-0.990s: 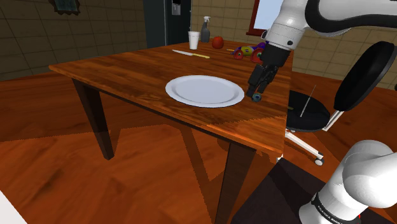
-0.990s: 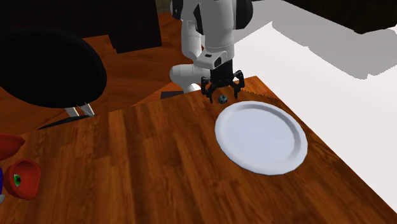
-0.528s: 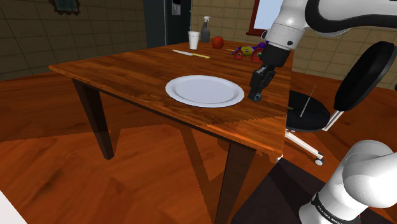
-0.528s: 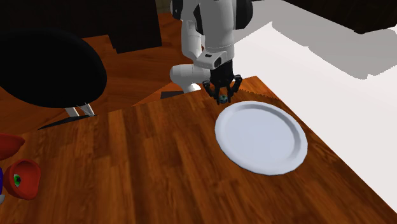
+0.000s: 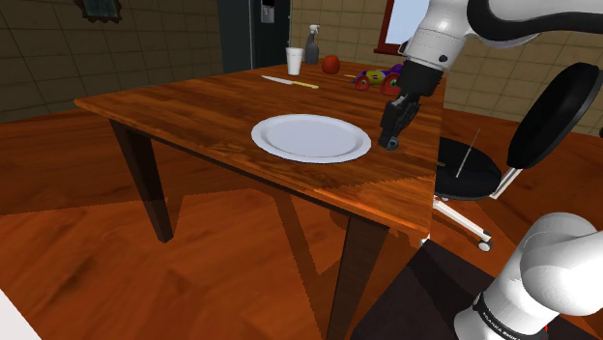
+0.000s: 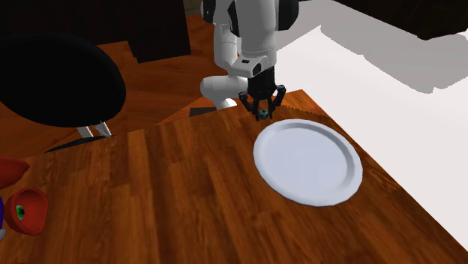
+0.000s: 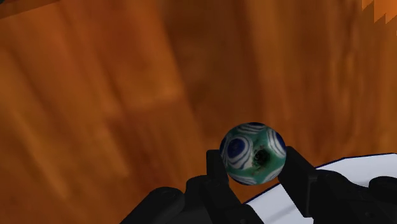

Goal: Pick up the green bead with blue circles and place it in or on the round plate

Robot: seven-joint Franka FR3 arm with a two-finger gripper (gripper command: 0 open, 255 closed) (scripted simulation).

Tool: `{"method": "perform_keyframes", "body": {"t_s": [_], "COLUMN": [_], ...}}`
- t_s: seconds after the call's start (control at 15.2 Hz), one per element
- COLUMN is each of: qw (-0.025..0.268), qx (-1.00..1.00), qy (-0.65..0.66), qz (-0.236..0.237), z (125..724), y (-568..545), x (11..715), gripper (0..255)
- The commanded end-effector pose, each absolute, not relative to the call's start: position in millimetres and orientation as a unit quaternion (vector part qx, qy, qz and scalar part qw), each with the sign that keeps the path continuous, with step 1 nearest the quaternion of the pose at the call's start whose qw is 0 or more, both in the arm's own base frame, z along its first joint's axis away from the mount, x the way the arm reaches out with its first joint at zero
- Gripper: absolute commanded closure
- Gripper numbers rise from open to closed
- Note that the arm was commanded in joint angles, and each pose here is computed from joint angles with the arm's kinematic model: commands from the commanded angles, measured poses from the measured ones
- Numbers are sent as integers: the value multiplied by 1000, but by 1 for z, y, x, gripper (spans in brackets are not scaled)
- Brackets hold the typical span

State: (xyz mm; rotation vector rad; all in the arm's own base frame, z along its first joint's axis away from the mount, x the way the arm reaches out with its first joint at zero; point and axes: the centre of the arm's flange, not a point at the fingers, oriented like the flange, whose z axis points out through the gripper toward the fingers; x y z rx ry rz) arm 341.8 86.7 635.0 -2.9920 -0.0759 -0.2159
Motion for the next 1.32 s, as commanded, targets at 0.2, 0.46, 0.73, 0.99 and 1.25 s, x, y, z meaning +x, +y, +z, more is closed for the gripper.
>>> {"method": "perform_keyframes", "body": {"t_s": [0.2, 0.46, 0.73, 0.99, 1.25], "qw": [70, 70, 70, 70, 70], "qx": [-995, -995, -995, -995, -995], "qy": [-25, -25, -25, -25, -25], "qz": [-72, -72, -72, -72, -72], "z": [661, 682, 703, 712, 715], "y": [87, 87, 87, 101, 127], "x": [342, 342, 342, 365, 411], "gripper": [255, 255, 255, 255, 255]}}
